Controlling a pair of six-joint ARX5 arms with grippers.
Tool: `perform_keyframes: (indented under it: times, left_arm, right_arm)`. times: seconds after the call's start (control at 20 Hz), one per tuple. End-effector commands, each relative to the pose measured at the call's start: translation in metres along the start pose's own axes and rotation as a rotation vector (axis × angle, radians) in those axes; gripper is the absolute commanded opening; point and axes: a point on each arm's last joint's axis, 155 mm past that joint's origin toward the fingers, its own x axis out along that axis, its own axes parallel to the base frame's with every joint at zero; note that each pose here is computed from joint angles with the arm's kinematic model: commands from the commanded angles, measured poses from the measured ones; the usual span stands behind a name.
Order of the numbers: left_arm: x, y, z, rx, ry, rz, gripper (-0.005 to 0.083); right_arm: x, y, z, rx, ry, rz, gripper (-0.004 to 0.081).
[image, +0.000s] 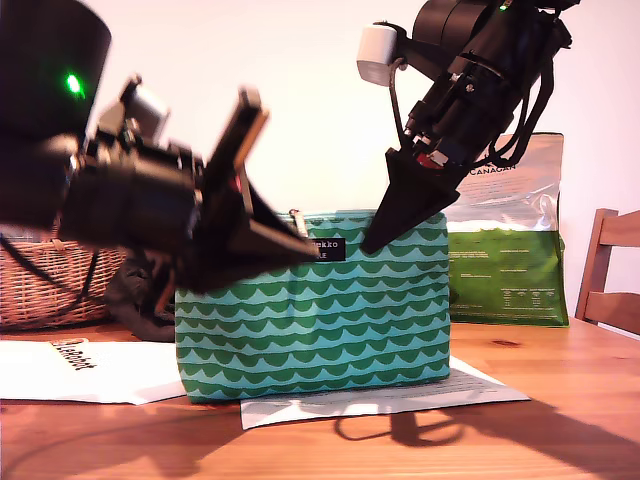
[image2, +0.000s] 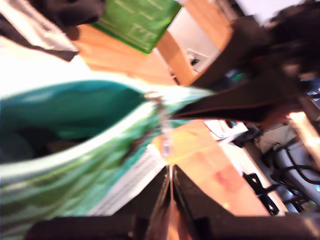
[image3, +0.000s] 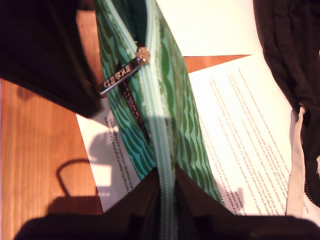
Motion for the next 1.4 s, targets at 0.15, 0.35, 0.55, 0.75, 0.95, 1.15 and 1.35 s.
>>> perform_keyframes:
  times: [0.15,0.35,0.55,0.75,0.95,1.15,1.35]
  left_arm:
    - [0.001,0.013,0.006,-0.023,-0.060,0.046,-0.0024]
    - [0.004,0.002,0.017,-0.023,-0.096,0.014,-0.0024]
    - [0.011,-0.012,0.023,-0.027,-0.116,-0.014,-0.0024]
    - [0.010,-0.024,0.039,-0.037,-0.178,-0.054,-0.0024]
    - [0.002,-0.038,0.063,-0.015,-0.275,-0.096,-0.0024]
    - [-0.005,-0.040,0.074,0.110,-0.303,-0.039,-0.0024]
    - [-0.030,-0.064,0.103,0.342,-0.369,-0.015,-0.0024]
  right_arm:
    - [0.003,0.005,0.002,0.001,-0.006,0.016,-0.0013]
    - [0.004,0.004,0.003,0.016,-0.011,0.010,-0.0013]
    - [0.004,0.004,0.003,0.015,-0.012,0.011,-0.0013]
    - [0.004,0.006,0.002,0.018,-0.007,0.016,-0.0013]
    - [0.004,0.006,0.001,0.022,-0.004,0.019,-0.0013]
    - [0.004,0.007,0.001,0.025,-0.002,0.020,-0.0013]
    - [0.004,0.007,0.001,0.025,-0.002,0.020,-0.0013]
